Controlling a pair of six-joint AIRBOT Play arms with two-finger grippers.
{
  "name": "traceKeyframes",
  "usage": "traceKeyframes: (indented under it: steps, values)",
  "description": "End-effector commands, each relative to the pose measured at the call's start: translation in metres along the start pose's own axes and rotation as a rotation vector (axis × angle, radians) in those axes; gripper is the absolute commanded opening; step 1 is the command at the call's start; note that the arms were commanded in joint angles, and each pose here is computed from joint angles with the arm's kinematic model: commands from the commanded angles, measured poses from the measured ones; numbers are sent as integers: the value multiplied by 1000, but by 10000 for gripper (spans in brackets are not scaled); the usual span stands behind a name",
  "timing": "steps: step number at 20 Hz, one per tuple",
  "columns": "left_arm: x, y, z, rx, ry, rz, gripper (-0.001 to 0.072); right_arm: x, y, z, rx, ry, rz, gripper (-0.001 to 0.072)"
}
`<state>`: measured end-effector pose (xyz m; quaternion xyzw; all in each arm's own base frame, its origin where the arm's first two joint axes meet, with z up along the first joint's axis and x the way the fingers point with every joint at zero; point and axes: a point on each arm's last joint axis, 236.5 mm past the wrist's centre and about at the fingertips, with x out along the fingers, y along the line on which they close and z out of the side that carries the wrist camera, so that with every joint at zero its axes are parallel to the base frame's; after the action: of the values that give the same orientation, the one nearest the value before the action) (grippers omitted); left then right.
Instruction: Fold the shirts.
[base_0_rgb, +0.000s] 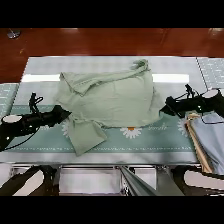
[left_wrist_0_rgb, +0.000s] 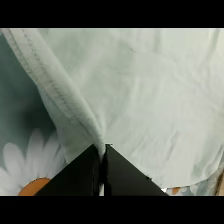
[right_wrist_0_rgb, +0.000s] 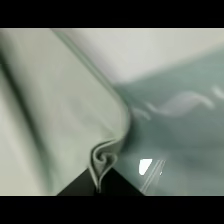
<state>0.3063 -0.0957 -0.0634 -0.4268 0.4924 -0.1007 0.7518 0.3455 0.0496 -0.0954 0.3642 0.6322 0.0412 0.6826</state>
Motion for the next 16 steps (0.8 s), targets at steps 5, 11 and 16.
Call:
traceKeyframes:
  steps: [5,11,16]
  values:
    - [-89,-172,106,354,-249,-235,25,-152,151,94,-393,-321,87,21]
    - [-289,-356,160,774,-717,-233,24,-397,269,57,-662,-900,78,22]
    - [-395,-392,91,1042,-885,-62,24,-483,278,-77,-842,-1091,39,22]
